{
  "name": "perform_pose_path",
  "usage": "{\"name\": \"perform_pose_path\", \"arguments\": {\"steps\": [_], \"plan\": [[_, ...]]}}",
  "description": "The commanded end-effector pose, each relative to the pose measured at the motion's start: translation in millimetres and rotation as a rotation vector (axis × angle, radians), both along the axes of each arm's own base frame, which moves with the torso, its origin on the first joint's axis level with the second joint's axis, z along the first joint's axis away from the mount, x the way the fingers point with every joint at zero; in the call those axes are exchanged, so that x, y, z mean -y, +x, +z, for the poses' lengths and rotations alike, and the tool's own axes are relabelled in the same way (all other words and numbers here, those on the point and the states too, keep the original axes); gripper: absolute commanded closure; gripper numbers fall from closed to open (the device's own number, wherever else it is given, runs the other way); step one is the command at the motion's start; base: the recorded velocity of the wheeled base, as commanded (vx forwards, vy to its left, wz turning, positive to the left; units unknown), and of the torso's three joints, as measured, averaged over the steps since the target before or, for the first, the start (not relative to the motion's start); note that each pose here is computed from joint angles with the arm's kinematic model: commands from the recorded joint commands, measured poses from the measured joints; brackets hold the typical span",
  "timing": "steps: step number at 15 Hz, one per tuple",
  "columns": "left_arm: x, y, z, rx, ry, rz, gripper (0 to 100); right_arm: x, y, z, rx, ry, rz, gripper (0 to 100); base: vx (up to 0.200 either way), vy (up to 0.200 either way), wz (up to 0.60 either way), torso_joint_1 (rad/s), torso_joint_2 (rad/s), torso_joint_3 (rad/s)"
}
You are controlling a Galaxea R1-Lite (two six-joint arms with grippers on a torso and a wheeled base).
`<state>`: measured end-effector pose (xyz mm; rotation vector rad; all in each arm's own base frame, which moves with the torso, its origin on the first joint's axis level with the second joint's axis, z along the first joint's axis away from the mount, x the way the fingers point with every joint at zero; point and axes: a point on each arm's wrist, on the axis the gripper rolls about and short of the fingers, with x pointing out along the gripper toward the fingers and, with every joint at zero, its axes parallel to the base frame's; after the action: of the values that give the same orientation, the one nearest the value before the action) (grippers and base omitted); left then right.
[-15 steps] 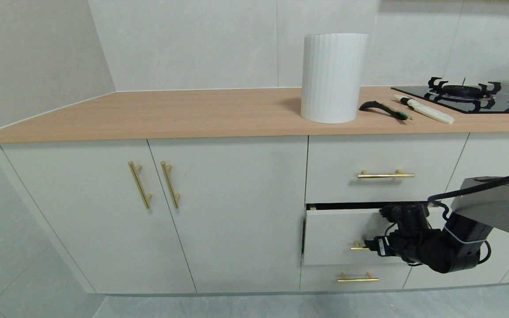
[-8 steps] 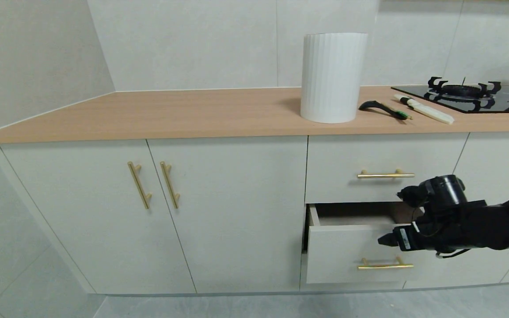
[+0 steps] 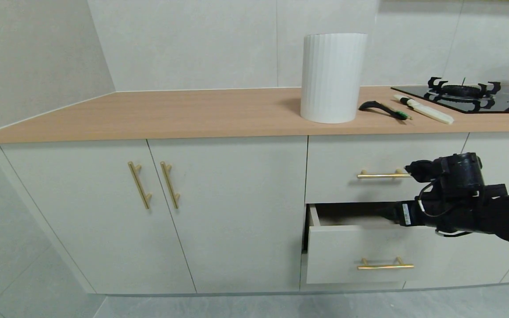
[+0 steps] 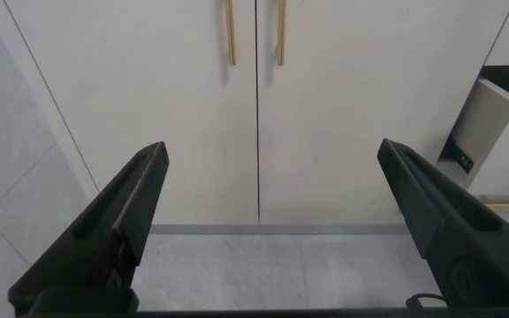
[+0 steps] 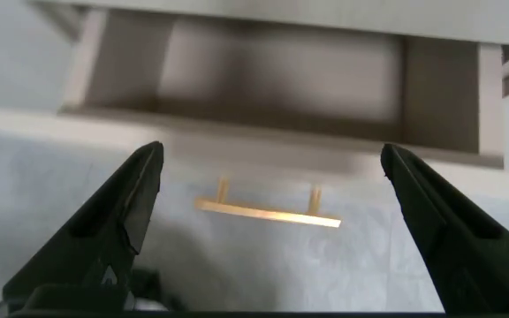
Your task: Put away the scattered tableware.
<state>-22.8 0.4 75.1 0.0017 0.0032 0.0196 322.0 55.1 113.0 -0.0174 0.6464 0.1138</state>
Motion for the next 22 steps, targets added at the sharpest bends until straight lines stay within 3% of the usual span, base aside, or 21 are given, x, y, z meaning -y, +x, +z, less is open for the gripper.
{"name": "perform_pose_path", "arguments": {"steps": [1, 7, 12, 22], "plan": [[0.0, 0, -0.1, -0.001, 0.0, 0.0, 0, -2, 19, -42, -0.042, -0.017, -0.045, 0, 0.0, 0.0, 0.0, 0.0, 0.0, 0.0], [0.0, 0, 0.1, 0.0, 0.0, 0.0, 0, -4, 27, -62, -0.059, -0.034, -0.057, 0, 0.0, 0.0, 0.0, 0.0, 0.0, 0.0], [0.0, 0, 0.1, 0.0, 0.0, 0.0, 0, -3, 22, -55, -0.062, -0.035, -0.053, 0, 0.0, 0.0, 0.0, 0.0, 0.0, 0.0], [0.0, 0, 0.1, 0.0, 0.0, 0.0, 0, 1, -10, -26, -0.218, -0.082, 0.044, 0, 0.0, 0.0, 0.0, 0.0, 0.0, 0.0]]}}
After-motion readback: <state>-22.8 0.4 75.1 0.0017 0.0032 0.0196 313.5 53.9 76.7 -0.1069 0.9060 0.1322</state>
